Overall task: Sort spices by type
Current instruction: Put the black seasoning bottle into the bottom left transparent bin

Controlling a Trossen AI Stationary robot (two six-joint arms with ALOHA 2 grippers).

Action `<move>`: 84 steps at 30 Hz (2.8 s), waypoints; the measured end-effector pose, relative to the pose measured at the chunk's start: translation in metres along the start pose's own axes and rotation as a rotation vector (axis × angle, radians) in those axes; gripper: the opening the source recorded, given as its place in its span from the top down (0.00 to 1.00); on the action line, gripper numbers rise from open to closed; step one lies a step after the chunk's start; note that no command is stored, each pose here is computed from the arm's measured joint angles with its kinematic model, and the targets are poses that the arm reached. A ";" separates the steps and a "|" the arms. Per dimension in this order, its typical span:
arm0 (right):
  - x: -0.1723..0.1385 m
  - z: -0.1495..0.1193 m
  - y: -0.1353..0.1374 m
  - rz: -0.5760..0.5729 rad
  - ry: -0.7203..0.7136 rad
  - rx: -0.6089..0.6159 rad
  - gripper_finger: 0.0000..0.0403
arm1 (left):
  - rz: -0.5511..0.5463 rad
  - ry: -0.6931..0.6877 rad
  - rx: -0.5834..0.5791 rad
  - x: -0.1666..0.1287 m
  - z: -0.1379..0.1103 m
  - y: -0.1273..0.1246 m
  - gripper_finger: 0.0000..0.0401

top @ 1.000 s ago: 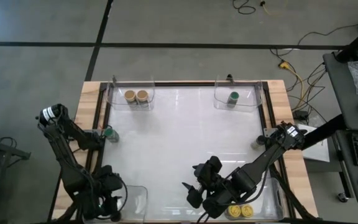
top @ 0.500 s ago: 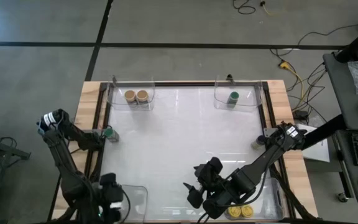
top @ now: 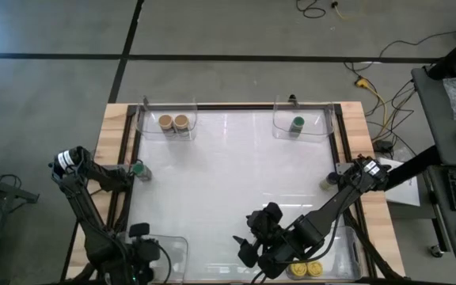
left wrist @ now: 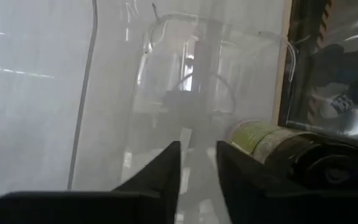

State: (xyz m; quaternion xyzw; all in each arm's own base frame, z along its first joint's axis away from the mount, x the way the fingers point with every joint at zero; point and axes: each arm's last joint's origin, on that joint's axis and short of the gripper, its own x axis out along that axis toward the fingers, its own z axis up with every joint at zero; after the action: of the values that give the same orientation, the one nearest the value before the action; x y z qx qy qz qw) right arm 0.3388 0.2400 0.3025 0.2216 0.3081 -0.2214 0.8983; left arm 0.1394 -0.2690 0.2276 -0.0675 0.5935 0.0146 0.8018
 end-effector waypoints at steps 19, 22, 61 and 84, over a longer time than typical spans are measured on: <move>0.000 0.000 0.000 0.000 0.000 0.000 0.13 | -0.141 0.059 -0.024 0.011 -0.004 -0.007 1.00; 0.000 0.000 0.000 0.002 -0.001 0.002 0.13 | -0.129 0.074 -0.032 0.015 -0.006 -0.004 1.00; -0.002 -0.001 0.003 0.020 -0.006 0.029 0.13 | -0.102 -0.257 -0.105 0.023 0.022 0.033 1.00; -0.001 0.002 0.001 0.009 -0.008 -0.001 0.13 | -0.009 -0.256 -0.166 0.019 0.029 0.051 1.00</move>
State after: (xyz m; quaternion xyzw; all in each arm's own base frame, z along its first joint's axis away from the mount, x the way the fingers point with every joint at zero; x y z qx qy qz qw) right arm 0.3391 0.2400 0.3046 0.2217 0.3038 -0.2182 0.9005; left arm 0.1678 -0.2162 0.2131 -0.1336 0.4830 0.0686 0.8626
